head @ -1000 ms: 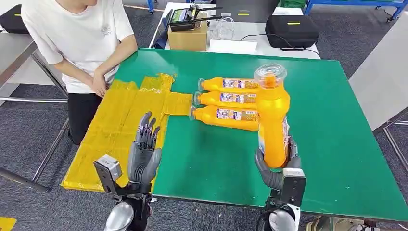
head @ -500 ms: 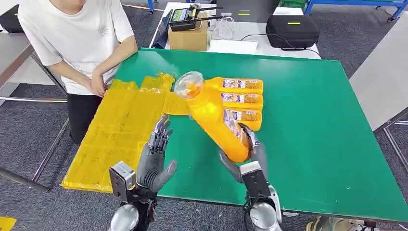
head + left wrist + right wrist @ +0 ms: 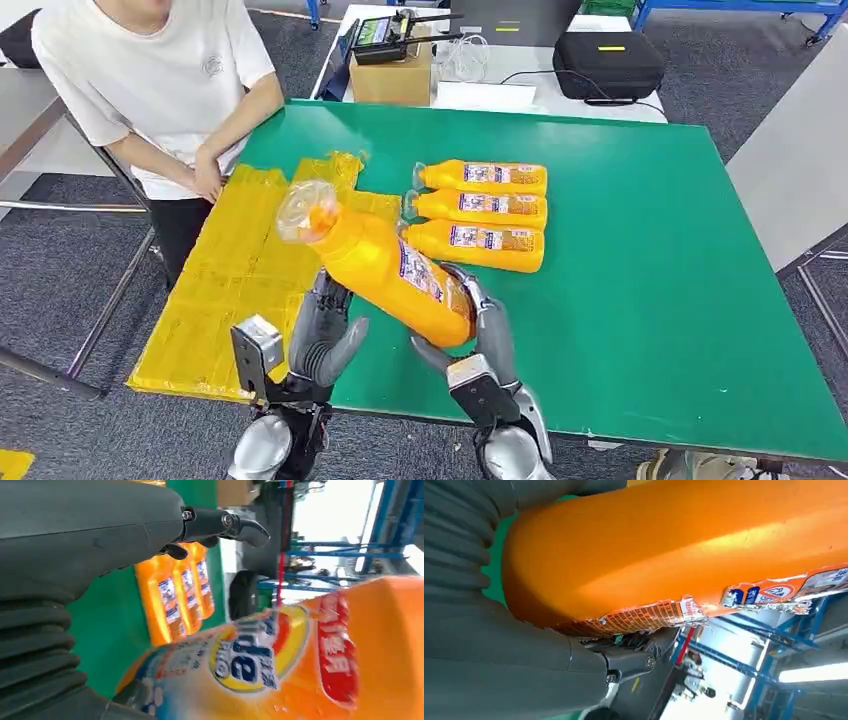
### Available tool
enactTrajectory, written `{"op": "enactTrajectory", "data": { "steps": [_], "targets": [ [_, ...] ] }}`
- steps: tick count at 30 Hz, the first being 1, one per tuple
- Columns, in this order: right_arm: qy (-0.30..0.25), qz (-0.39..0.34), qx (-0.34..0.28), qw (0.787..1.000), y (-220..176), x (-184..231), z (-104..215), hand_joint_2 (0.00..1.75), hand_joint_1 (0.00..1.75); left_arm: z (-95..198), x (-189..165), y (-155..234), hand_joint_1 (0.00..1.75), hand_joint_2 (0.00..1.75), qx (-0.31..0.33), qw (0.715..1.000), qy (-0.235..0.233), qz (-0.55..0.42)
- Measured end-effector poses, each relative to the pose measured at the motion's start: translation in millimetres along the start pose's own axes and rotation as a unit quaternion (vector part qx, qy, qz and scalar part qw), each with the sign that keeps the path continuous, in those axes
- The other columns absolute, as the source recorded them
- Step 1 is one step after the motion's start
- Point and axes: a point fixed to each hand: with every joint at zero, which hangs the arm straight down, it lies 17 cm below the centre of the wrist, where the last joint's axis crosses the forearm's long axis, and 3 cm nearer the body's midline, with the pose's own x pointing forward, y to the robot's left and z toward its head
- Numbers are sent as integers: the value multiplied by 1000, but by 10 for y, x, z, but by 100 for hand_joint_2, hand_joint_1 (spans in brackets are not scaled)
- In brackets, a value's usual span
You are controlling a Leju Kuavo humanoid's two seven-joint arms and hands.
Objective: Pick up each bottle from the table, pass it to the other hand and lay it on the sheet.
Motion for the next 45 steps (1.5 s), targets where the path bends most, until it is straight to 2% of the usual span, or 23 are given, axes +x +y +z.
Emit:
{"op": "enactTrajectory", "data": {
  "steps": [3,11,15,19,23,29,36,37,38,39,40,42,43,45],
  "targets": [
    [-9,2,7,1000,91,23,7,175,175,-28,164,-44,0,175,-4,999,-35,-7],
    [-15,-2,38,999,334,41,40,175,175,-79,341,-145,0,175,-11,998,-64,-6],
    [-2,0,61,998,458,-21,67,175,175,-73,493,-153,0,175,-8,994,-102,-27],
    [-5,12,62,998,465,-36,49,175,175,-55,585,-230,0,175,-21,992,-119,-26],
    [-11,21,70,997,498,-27,32,175,175,-49,591,-288,0,175,-35,992,-120,-28],
    [-31,45,74,996,509,38,-8,175,175,-84,501,-443,0,175,-78,992,-95,-10],
    [-29,56,74,995,483,3,9,175,175,-115,434,-457,0,175,-85,993,-79,-8],
    [-29,56,74,995,483,2,9,175,175,-116,434,-456,7,175,-85,993,-79,-8],
    [-29,56,74,995,482,2,10,175,175,-117,433,-458,59,175,-85,993,-79,-7],
    [-29,57,74,995,481,-2,12,175,175,-118,427,-458,134,175,-85,993,-77,-6],
    [-29,57,74,995,479,-3,13,175,175,-121,415,-456,138,175,-85,994,-74,-4],
    [-31,59,75,995,481,-1,17,175,175,-127,359,-452,166,175,-84,995,-62,-6],
    [-31,60,76,995,479,-4,19,175,175,-130,348,-443,175,175,-82,995,-61,-12],
    [-33,64,77,994,474,-6,17,175,175,-131,340,-436,175,175,-80,995,-63,-23]
  ]
}}
